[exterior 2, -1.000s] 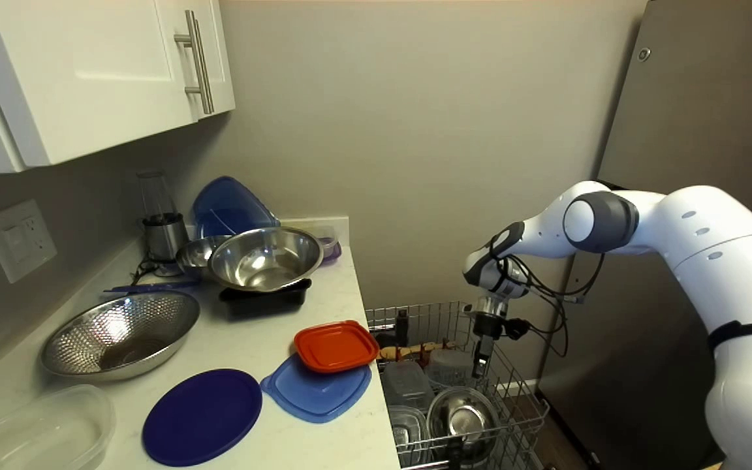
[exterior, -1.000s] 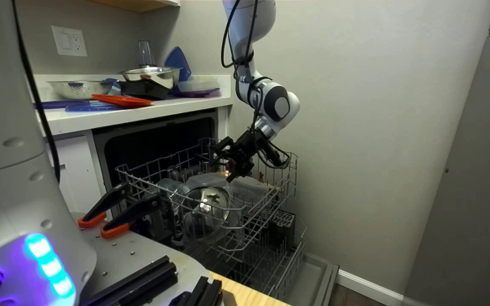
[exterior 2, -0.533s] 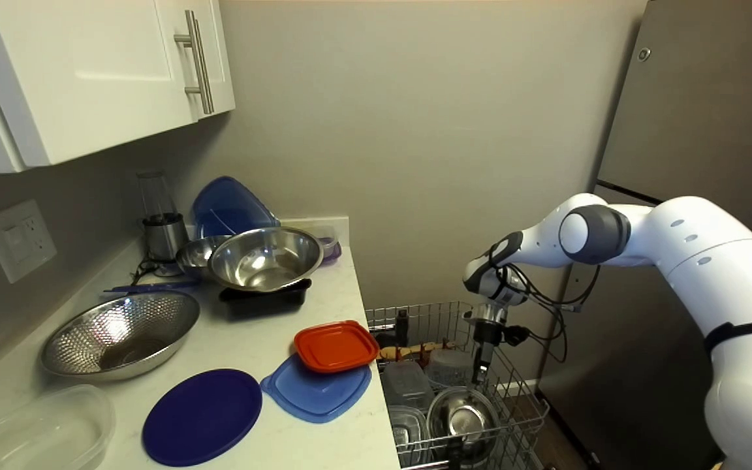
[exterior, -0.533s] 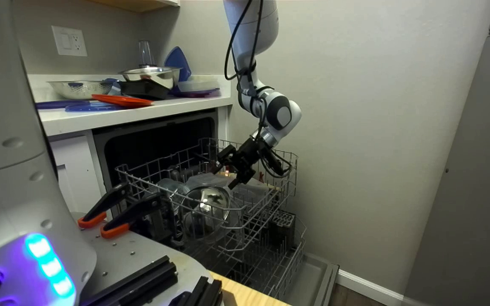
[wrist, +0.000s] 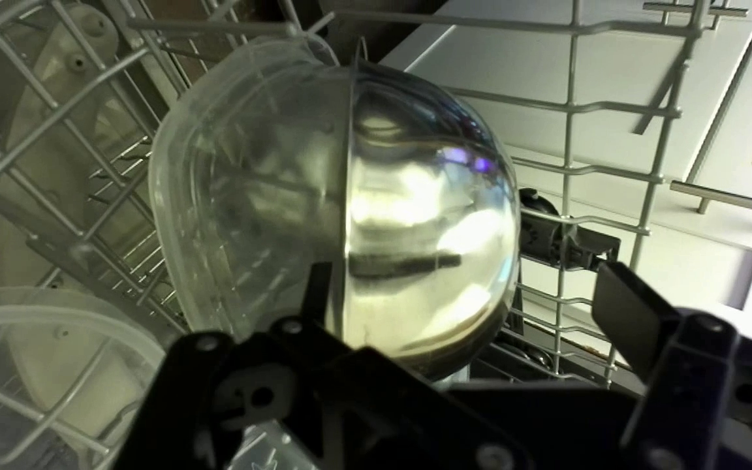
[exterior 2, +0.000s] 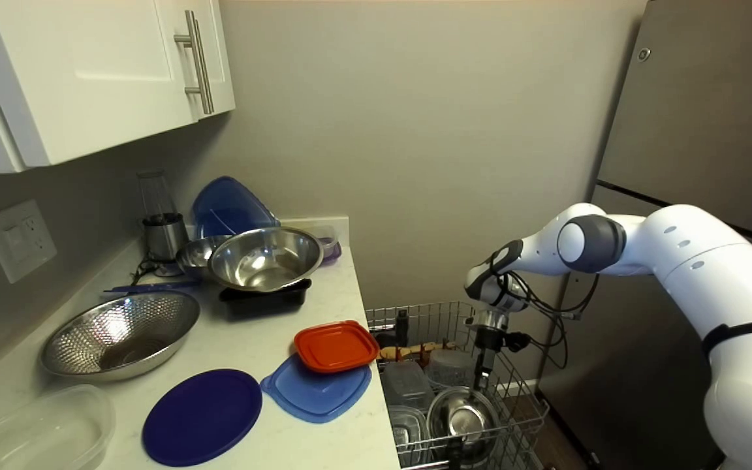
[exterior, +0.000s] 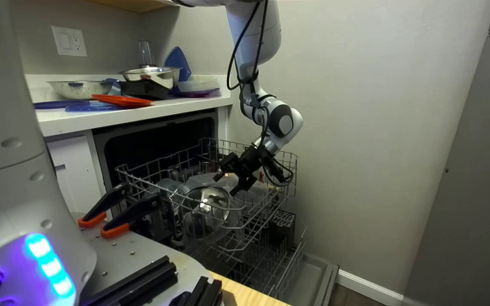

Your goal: Remove a silver bowl from the rack of the dishwasher and put it in the silver basin on the counter

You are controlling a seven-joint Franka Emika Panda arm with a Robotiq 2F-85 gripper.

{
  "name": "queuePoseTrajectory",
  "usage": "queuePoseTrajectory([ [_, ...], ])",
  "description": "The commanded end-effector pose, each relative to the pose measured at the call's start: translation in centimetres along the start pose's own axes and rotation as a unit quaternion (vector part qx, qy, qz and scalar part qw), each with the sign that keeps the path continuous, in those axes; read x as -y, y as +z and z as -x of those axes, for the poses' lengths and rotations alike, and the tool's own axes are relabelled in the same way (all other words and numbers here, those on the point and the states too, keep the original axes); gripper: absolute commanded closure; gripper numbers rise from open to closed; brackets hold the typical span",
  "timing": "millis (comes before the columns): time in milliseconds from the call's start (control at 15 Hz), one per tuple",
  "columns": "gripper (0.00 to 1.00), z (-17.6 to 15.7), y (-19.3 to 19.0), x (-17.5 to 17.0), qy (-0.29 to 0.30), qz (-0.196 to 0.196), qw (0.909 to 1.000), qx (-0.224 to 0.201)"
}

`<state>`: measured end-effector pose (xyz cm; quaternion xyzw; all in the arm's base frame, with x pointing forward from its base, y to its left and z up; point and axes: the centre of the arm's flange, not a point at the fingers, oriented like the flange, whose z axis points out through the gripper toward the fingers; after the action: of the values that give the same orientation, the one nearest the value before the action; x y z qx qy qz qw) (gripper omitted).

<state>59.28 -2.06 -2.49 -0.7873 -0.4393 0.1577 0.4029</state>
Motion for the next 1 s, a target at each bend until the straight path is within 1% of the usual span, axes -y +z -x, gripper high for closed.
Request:
queuePoseTrajectory([
  [0,0.0,0.3,-0.6,-0.5,-0.015,0.0,0.9999,0.005],
  [267,0.0,0.2,-0.4,-1.0,-0.018,-0.001,0.9998,0.006],
  [600,0.0,0.4,0.5,-1.8,-0.017,-0.011,0.9998,0.004],
  [800,0.0,0.3,1.3,-2.1,-0.02,-0.025,0.9995,0.005],
  [933,0.0,0.0,1.4,-1.9,-0.028,-0.044,0.9986,0.001],
])
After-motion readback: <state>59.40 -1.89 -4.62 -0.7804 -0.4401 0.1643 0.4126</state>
